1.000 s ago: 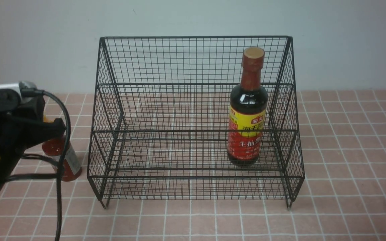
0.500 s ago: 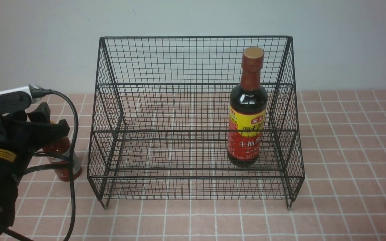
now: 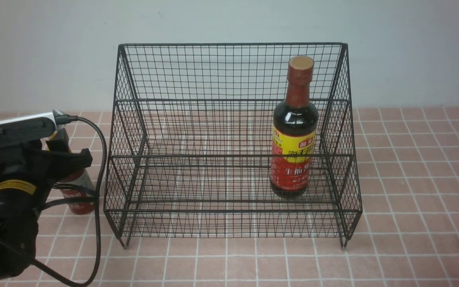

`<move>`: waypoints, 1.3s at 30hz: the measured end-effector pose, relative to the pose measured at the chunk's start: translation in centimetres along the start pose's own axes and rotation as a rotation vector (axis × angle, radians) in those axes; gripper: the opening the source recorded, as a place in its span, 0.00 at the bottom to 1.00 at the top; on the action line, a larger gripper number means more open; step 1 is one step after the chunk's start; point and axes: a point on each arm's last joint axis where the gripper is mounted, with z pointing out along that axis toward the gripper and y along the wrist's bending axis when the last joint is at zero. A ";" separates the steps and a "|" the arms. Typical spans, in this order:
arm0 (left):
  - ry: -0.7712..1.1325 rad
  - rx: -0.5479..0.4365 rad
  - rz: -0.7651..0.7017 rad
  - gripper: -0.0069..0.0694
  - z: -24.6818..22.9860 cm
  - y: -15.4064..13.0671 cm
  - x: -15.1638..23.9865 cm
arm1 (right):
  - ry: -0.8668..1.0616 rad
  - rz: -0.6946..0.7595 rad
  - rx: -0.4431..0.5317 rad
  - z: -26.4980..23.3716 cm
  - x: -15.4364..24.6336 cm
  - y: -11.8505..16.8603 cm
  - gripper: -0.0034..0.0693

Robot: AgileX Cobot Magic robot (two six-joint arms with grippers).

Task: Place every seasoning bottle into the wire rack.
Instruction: Use the left arm to grab the condiment bottle closest to it, then use the left arm to put the condiment bottle back on the shelf

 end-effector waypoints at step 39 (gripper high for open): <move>-0.140 0.346 0.053 0.25 -13.9 -2.9 -13.4 | 0.000 0.000 0.000 0.0 0.0 0.0 0.03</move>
